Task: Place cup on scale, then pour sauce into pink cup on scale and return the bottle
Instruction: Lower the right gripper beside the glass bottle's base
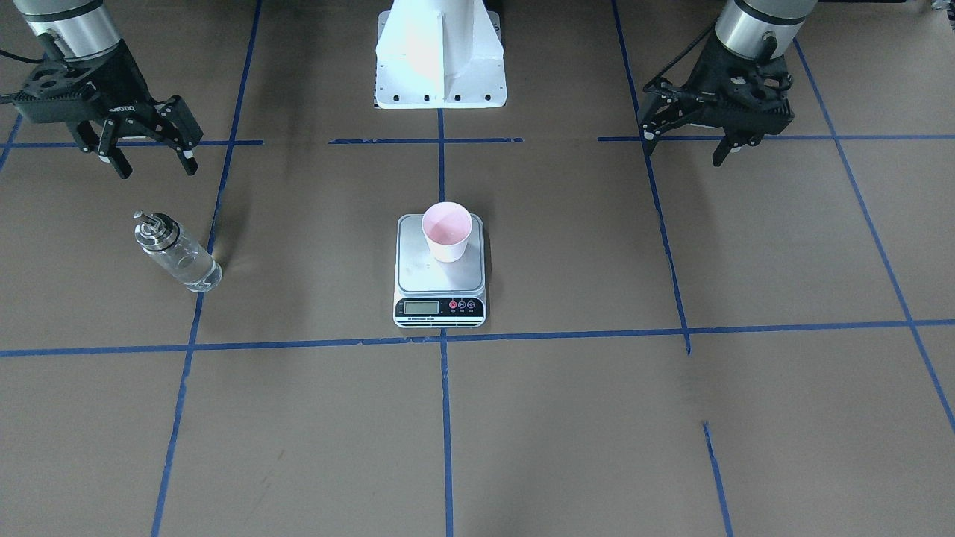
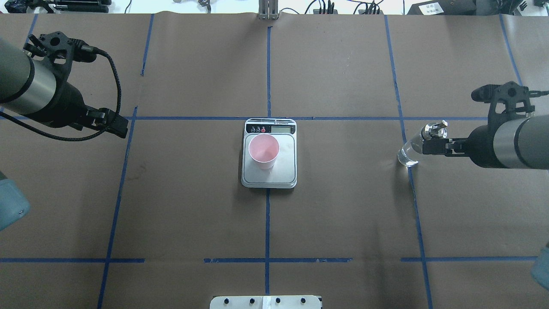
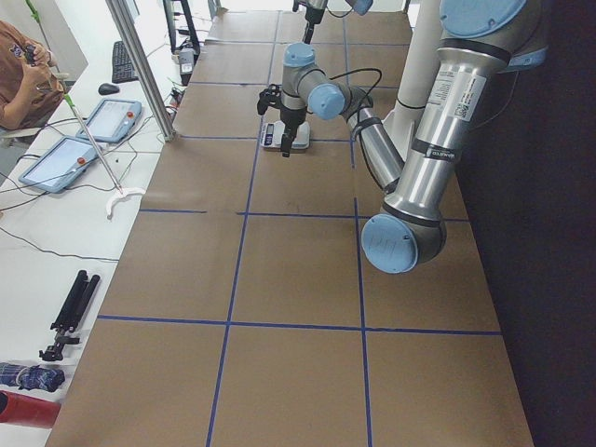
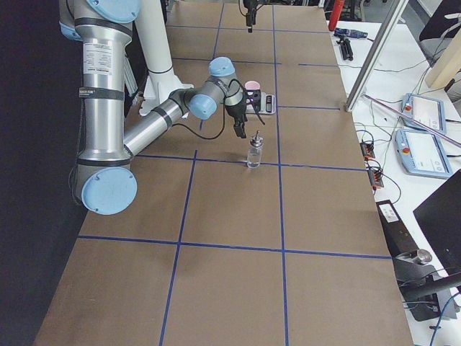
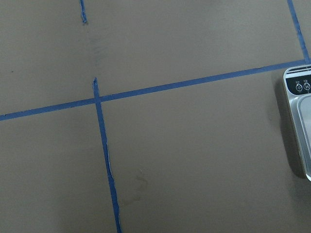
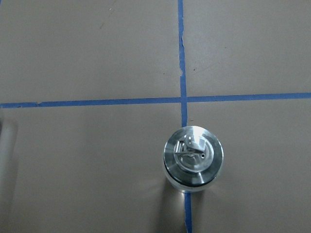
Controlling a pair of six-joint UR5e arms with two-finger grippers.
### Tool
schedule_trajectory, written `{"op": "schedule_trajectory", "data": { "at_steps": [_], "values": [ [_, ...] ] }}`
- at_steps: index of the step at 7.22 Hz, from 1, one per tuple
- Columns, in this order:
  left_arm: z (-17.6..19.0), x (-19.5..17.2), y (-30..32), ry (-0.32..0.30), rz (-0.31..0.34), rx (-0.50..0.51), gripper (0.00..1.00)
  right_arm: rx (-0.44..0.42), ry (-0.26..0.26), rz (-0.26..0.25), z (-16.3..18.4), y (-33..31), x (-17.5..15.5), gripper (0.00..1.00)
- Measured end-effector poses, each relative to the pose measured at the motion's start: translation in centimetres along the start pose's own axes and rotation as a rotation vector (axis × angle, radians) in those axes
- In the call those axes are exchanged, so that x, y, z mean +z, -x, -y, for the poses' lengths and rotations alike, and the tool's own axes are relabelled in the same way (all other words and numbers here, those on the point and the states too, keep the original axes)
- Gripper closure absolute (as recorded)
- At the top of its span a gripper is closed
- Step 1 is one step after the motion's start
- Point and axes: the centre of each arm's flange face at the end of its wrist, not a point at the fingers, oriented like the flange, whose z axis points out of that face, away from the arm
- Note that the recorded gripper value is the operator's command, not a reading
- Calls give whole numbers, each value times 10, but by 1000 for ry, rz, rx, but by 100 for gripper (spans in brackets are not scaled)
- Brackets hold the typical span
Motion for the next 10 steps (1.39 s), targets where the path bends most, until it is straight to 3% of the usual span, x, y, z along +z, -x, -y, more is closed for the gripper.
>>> {"op": "schedule_trajectory", "data": {
  "at_steps": [4, 5, 8, 10],
  "values": [
    [0, 0, 0, 1, -2, -7, 0, -84, -272, -114, -67, 20, 28, 0],
    [1, 0, 0, 1, -2, -8, 0, -93, -340, -119, -74, 19, 37, 0],
    [1, 2, -1, 3, -1, -10, 0, -110, -544, -72, -104, -23, 99, 0],
    [2, 5, 0, 7, 2, -13, 0, -137, -627, -69, -125, -33, 120, 0]
  ]
}}
